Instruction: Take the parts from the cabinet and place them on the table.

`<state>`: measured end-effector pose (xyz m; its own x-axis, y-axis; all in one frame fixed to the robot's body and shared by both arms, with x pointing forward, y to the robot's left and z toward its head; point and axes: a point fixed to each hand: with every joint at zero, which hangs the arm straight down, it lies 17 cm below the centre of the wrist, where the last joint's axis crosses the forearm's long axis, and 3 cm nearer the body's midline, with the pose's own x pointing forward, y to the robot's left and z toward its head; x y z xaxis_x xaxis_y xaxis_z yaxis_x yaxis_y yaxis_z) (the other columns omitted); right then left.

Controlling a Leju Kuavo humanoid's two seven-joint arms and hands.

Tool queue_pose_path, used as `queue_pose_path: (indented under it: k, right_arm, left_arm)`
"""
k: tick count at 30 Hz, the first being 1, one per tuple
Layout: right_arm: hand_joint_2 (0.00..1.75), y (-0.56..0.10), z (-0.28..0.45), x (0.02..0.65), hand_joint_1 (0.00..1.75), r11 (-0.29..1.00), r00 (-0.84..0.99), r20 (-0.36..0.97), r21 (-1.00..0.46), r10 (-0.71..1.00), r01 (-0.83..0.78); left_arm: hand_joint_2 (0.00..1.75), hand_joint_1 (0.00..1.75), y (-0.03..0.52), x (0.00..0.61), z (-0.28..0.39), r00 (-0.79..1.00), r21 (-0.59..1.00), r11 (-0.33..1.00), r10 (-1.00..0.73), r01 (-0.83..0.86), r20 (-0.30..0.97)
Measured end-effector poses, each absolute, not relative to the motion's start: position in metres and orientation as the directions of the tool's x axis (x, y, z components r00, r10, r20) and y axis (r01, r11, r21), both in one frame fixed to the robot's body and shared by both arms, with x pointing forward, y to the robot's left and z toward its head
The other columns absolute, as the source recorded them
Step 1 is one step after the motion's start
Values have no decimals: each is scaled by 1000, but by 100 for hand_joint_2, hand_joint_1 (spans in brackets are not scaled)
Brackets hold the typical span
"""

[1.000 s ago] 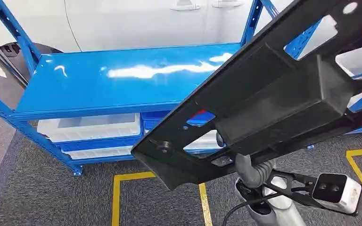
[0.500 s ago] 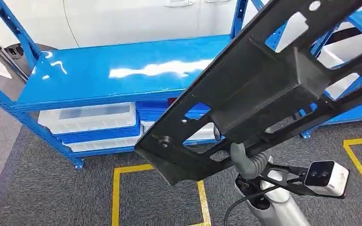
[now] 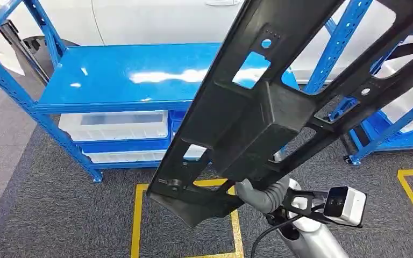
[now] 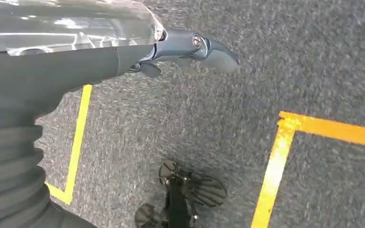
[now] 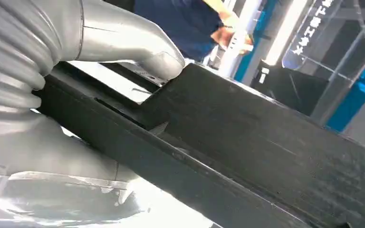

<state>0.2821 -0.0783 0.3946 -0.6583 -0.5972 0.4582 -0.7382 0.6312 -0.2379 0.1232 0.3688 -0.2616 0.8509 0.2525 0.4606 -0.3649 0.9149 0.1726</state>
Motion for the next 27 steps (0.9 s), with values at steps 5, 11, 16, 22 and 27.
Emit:
queue_pose_path:
  k: [5, 11, 16, 22, 27]
  right_arm:
    - [175, -79, 400, 277, 175, 633, -667, 442, -247, -600, -734]
    - [175, -80, 405, 274, 175, 634, -669, 428, -246, -608, -733]
    - [175, -79, 403, 273, 175, 634, -668, 430, -243, -608, -734]
    - [175, -75, 390, 261, 175, 646, -695, 432, -283, -574, -709]
    - [175, -77, 385, 245, 175, 641, -693, 428, -285, -580, -713]
  left_arm:
    - [175, 0, 369, 125, -261, 850, 173, 916, 247, -361, 466]
    - [175, 0, 370, 121, -262, 853, 178, 916, 246, -360, 461]
    - [175, 0, 370, 119, -262, 854, 179, 916, 246, -360, 459]
    - [175, 0, 365, 119, -263, 860, 167, 926, 232, -338, 455]
    - [175, 0, 353, 112, -265, 867, 134, 936, 239, -325, 437]
